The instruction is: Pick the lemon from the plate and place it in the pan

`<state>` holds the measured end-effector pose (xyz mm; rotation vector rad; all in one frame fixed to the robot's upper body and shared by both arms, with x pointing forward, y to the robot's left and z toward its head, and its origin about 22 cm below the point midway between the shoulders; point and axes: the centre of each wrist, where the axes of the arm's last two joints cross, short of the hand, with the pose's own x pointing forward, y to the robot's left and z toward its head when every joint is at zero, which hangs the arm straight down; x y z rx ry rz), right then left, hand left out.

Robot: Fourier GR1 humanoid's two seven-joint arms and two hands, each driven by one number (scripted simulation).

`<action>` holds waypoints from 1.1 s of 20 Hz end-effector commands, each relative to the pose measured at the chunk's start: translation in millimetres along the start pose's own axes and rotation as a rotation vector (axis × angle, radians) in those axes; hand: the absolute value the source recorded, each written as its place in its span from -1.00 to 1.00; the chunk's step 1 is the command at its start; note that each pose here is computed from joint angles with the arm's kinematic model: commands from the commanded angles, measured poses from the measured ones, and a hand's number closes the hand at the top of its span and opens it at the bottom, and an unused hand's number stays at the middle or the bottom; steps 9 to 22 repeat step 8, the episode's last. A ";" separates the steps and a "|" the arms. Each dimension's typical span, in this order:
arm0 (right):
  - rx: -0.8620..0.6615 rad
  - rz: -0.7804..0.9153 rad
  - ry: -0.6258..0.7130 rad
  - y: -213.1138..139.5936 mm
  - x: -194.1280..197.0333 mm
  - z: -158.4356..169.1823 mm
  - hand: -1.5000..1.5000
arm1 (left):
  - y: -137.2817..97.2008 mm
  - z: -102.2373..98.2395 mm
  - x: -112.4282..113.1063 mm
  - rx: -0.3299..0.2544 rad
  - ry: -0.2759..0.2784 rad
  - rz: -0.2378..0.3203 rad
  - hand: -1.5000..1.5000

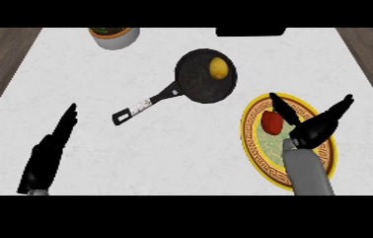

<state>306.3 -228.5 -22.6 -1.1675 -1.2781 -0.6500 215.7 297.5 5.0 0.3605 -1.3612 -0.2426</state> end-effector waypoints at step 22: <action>0.008 -0.004 -0.015 -144.6 -8.8 33.2 -1.00 | -7.3 3.5 9.8 -0.002 -0.025 0.020 0.00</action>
